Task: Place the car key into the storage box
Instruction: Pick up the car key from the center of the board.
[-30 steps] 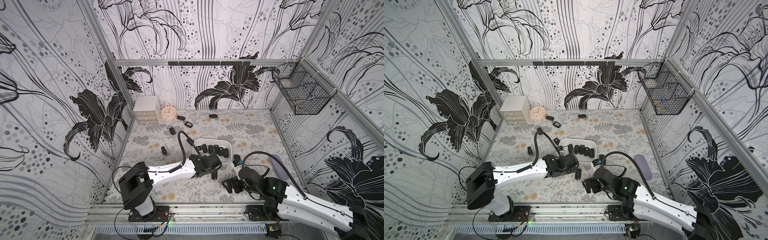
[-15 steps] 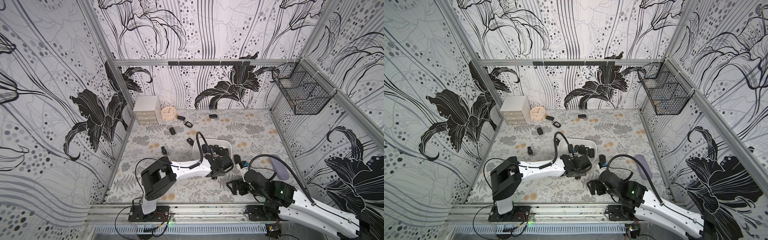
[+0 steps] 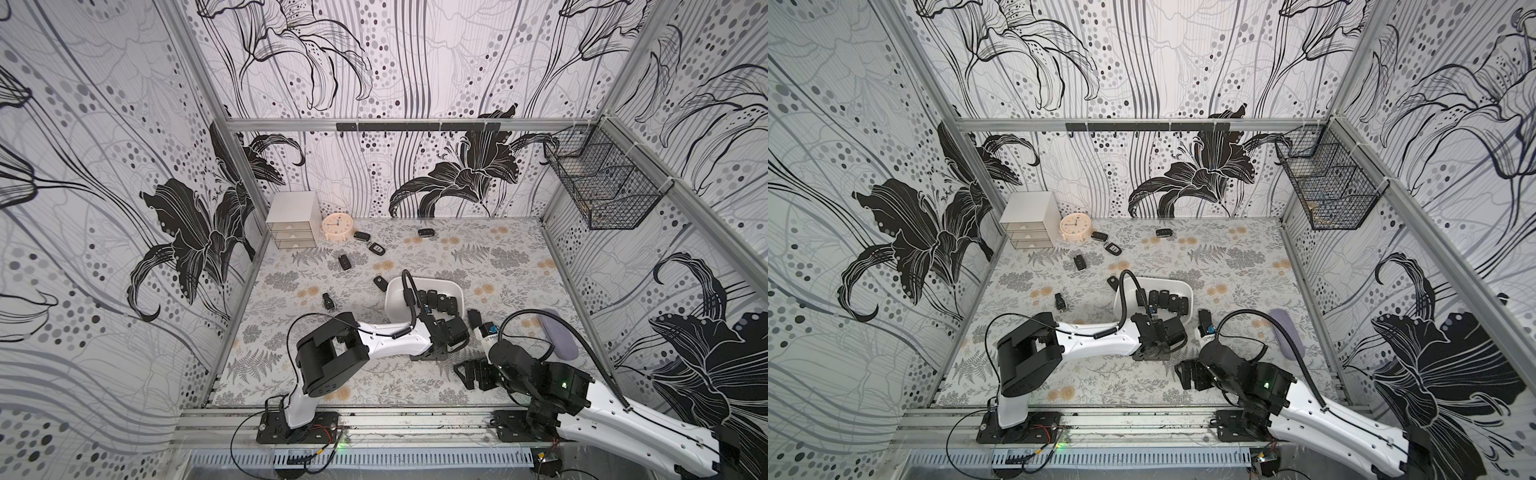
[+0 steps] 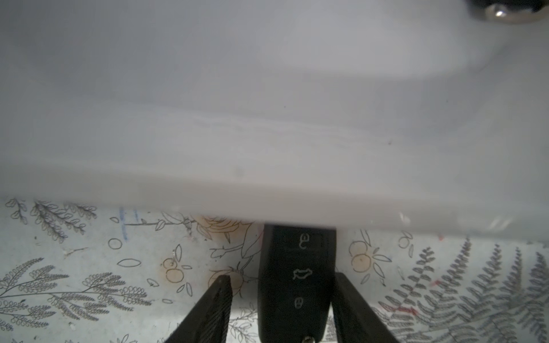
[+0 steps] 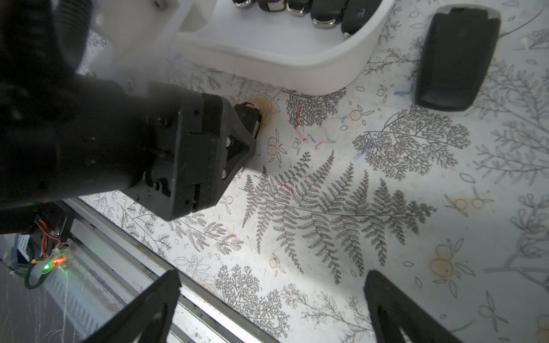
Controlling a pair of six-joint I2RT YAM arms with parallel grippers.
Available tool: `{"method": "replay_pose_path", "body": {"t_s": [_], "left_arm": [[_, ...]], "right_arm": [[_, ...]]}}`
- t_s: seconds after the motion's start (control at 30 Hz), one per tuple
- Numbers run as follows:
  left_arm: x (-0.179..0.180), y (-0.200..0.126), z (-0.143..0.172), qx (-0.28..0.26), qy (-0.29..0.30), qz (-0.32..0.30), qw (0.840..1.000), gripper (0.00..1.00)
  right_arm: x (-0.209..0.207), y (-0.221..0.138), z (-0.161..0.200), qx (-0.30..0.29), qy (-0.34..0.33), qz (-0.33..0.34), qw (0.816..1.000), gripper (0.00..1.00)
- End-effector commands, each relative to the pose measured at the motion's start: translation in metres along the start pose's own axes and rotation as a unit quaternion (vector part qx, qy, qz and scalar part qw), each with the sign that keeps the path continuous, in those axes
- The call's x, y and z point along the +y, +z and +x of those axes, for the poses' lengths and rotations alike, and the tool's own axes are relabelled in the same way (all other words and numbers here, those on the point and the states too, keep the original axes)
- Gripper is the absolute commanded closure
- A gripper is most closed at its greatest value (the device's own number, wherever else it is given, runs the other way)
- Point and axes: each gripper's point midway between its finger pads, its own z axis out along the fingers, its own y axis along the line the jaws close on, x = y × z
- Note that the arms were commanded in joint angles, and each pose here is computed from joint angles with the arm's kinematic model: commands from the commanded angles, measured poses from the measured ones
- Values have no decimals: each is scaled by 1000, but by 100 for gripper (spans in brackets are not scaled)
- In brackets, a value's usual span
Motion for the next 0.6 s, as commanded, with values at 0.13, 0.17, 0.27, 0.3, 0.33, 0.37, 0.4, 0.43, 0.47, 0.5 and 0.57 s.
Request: {"method": "replay_pose_path", "body": {"t_s": [0.13,0.17,0.27,0.3,0.33,0.37,0.4,0.43,0.47,0.5,0.57], "left_arm": [[-4,4,-2,-4,12,-12,1000,44],[-5,5,-2,-3,10,-9,1000,44],[-7,7,-1,-2,11,-6,1000,48],[-8,8,-1,-2,9,-5,1000,54],[-7,8,-1,-1,11,-6,1000,58],[-7,7,-1,-2,8,-4,1000,61],[-7,5,0,-2,7,-3,1000,69],[-6,5,1,0,7,-3,1000,74],[-4,2,1,0,4,-3,1000,75],[-2,-2,1,-2,4,-3,1000,75],[3,-10,0,-6,-1,-5,1000,74]], "right_arm": [[-8,2,5,2,2,16,1000,0],[-9,2,5,2,2,17,1000,0],[-9,3,5,3,2,18,1000,0],[-9,4,5,4,3,19,1000,0],[-9,4,5,4,2,19,1000,0],[-9,4,5,3,3,19,1000,0],[-9,4,5,3,3,19,1000,0],[-10,4,6,3,3,20,1000,0],[-10,4,5,3,4,19,1000,0],[-10,4,6,2,4,19,1000,0],[-9,5,5,2,4,18,1000,0]]}}
